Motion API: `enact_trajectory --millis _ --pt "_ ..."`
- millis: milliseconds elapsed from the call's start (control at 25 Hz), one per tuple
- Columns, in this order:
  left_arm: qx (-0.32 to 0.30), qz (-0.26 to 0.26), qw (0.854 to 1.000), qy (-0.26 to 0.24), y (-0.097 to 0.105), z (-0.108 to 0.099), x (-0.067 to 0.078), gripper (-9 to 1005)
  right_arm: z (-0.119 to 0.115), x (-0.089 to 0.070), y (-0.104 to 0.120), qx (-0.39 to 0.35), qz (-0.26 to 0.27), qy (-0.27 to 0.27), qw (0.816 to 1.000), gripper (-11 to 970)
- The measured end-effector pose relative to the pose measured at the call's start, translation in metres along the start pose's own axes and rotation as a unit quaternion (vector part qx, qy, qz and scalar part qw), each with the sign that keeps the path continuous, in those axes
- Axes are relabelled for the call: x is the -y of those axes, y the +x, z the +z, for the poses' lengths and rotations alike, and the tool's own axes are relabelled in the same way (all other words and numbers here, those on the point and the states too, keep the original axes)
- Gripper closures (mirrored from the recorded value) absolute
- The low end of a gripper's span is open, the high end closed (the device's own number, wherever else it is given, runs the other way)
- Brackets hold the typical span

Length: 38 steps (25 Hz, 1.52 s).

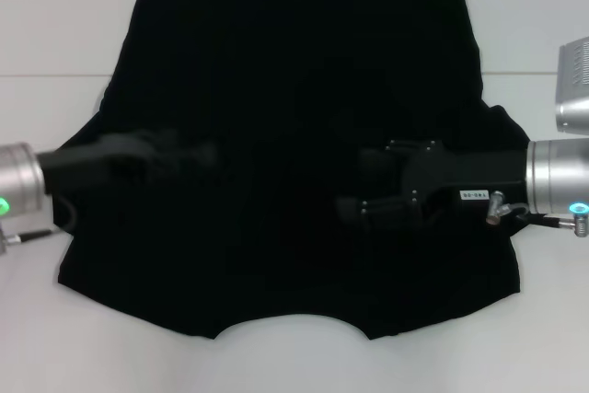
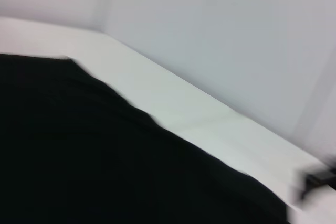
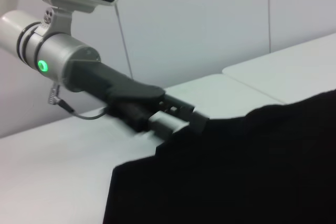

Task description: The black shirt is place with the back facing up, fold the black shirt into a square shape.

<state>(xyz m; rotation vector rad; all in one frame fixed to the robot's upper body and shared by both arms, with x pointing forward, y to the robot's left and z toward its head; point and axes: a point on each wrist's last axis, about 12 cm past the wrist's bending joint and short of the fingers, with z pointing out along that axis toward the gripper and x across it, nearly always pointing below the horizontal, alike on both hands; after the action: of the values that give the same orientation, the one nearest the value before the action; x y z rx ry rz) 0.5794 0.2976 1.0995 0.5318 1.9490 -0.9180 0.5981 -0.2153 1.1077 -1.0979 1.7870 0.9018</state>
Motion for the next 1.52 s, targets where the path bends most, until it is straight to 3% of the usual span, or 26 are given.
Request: enact_trajectory --millis 200,480,680,1200,1520 --pt "0.032 -0.098 0.991 -0.087 -0.001 -0.02 -0.024 48 0.006 -0.001 -0.004 0.013 0.002 0.004 1.0 18" --pt "0.035 -0.162 0.97 -0.179 -0.006 -0.05 -0.044 48 0.014 -0.001 -0.009 0.032 0.007 0.013 0.999 19" --pt "0.001 -0.178 0.958 -0.224 -0.012 -0.065 -0.051 48 0.017 -0.001 -0.011 0.042 0.012 0.014 0.999 19" --pt "-0.073 -0.184 0.94 -0.278 -0.01 -0.041 -0.055 49 0.021 -0.002 -0.008 0.054 0.021 0.017 0.998 18" --pt "-0.081 -0.191 0.934 -0.29 -0.004 -0.032 -0.055 49 0.021 -0.002 -0.008 0.054 0.02 0.018 0.998 19"
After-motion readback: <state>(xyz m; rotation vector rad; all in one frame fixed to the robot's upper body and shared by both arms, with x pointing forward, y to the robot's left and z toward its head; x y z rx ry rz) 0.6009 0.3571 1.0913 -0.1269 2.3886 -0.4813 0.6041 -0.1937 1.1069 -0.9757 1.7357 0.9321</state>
